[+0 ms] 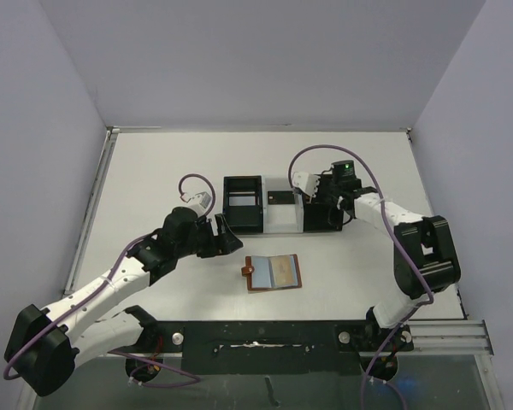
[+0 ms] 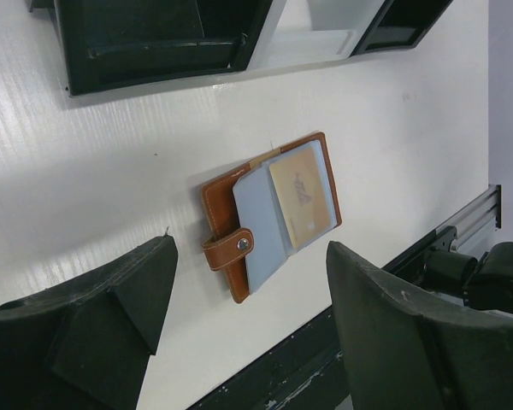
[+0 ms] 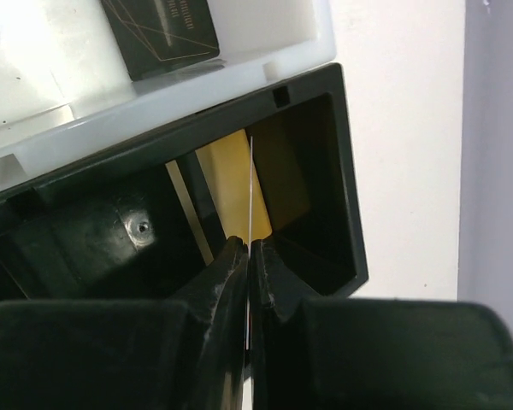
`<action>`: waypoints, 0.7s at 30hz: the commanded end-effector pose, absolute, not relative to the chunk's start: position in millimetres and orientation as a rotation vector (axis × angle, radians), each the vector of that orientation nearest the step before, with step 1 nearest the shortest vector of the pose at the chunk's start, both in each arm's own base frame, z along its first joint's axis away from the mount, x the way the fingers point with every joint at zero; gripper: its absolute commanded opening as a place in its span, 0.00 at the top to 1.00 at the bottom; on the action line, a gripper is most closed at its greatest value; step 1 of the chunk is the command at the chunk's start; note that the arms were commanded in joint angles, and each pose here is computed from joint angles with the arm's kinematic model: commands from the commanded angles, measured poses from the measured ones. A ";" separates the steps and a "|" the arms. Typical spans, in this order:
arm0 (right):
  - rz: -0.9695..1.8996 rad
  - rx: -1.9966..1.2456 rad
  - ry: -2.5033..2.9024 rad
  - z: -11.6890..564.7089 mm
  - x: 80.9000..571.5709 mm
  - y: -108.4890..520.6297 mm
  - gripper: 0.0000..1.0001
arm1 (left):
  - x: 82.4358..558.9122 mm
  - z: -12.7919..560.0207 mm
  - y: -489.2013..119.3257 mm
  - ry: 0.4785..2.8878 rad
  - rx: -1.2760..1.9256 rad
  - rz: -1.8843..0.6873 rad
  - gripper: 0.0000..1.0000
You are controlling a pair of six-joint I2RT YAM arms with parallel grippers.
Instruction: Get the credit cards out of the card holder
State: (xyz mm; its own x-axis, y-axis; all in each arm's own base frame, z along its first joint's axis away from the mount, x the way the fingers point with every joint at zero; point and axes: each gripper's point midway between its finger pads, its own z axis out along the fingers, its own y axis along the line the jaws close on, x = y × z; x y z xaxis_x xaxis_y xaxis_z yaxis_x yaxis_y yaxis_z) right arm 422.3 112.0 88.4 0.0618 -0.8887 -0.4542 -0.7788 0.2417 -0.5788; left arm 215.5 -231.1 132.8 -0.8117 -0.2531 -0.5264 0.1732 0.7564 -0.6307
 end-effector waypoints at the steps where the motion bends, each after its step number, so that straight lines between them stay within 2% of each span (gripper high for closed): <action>1: -0.222 -1.565 1.641 103.8 446.4 118.4 0.99 | 219.3 149.3 -234.2 2.288 -0.035 -0.963 0.30; 9: -0.236 -1.568 1.596 92.8 460.3 125.2 0.98 | 220.4 153.5 -233.6 2.280 -0.030 -0.962 0.30; 18: -0.182 -1.668 1.629 65.2 450.8 123.9 0.94 | 218.4 153.9 -229.9 2.280 -0.033 -0.955 0.30; 21: -0.153 -1.681 1.649 59.7 445.9 123.9 0.88 | 217.9 153.3 -229.5 2.285 -0.033 -0.955 0.30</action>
State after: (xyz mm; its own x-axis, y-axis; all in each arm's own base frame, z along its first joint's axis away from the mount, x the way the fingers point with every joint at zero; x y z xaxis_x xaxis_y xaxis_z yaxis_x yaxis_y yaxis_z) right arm 440.0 117.3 50.7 0.1213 -0.9099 -0.3967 -0.8041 0.1442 -0.5767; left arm 213.7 -227.7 136.7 -0.8100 -0.2576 -0.5268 0.1738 0.7525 -0.6352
